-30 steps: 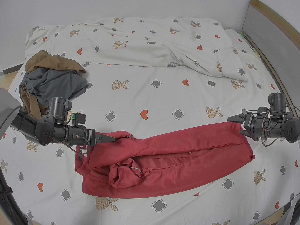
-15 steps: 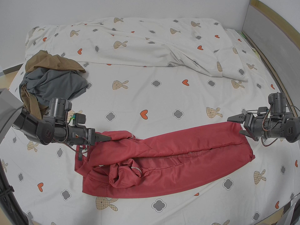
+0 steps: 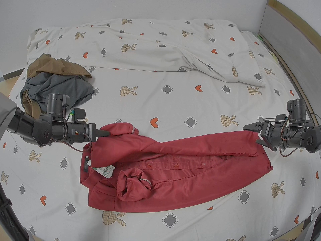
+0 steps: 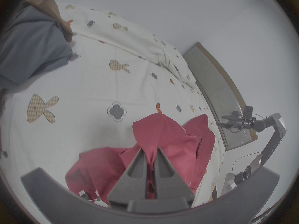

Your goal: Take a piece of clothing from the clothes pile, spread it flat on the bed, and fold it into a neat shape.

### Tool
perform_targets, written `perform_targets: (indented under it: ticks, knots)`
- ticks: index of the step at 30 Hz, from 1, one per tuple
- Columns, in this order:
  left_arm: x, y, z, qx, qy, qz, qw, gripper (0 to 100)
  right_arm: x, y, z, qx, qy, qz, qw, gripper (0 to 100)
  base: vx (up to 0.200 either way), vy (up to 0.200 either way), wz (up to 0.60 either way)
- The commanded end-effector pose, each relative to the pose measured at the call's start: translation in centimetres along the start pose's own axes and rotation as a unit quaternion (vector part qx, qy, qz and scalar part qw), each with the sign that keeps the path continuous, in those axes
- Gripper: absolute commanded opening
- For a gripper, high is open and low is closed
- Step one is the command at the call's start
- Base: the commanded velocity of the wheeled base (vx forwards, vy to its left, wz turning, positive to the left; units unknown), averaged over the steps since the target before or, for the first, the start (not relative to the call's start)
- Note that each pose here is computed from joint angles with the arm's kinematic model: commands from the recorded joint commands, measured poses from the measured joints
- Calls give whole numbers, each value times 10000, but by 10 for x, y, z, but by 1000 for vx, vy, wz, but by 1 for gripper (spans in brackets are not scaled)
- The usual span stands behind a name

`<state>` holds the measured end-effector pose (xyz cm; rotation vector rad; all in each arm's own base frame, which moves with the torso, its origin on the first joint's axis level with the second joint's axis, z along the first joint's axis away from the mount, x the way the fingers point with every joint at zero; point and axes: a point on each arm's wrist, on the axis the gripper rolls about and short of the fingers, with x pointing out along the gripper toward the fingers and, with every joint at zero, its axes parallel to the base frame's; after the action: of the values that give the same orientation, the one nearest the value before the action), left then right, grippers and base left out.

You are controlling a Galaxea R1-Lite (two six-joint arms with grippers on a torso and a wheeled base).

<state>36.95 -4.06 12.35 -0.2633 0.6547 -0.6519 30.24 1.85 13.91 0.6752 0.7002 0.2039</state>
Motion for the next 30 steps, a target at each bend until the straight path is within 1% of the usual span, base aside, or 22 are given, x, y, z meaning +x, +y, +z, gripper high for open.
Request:
perform_targets:
  ticks: [1,4,7,10,11,13,16,21,26,30]
  knots:
    - [-8,-8,17,140,-267,-40,9995,0,0,0,0,4,6,-2,10000,100,0,0,0]
    - [-6,-10,21,190,-304,-69,9993,0,1,0,0,0,11,3,10000,100,0,0,0]
    - [-2,-11,17,166,-223,-99,9996,0,1,0,0,0,11,3,10000,100,0,0,0]
    - [7,-13,-4,33,116,-157,9998,0,1,-1,-1,6,23,-6,10000,100,0,0,0]
    - [7,-13,-5,25,129,-155,9998,0,1,0,0,3,17,-2,10000,100,0,0,0]
    - [11,-13,-14,-50,286,-175,9994,0,2,0,-2,3,44,-5,10000,100,0,0,0]
    - [11,-12,-22,-118,401,-168,9990,0,11,0,-7,-5,201,-6,9998,100,0,0,0]
    - [10,-13,-35,-237,588,-151,9979,0,43,-14,-18,92,602,-243,9978,100,0,0,0]
    - [10,-11,-40,-302,662,-130,9973,0,49,-26,-13,174,597,-357,9974,100,0,0,0]
    - [12,-9,-42,-316,693,-127,9970,0,52,-30,-13,208,609,-404,9971,100,0,0,0]
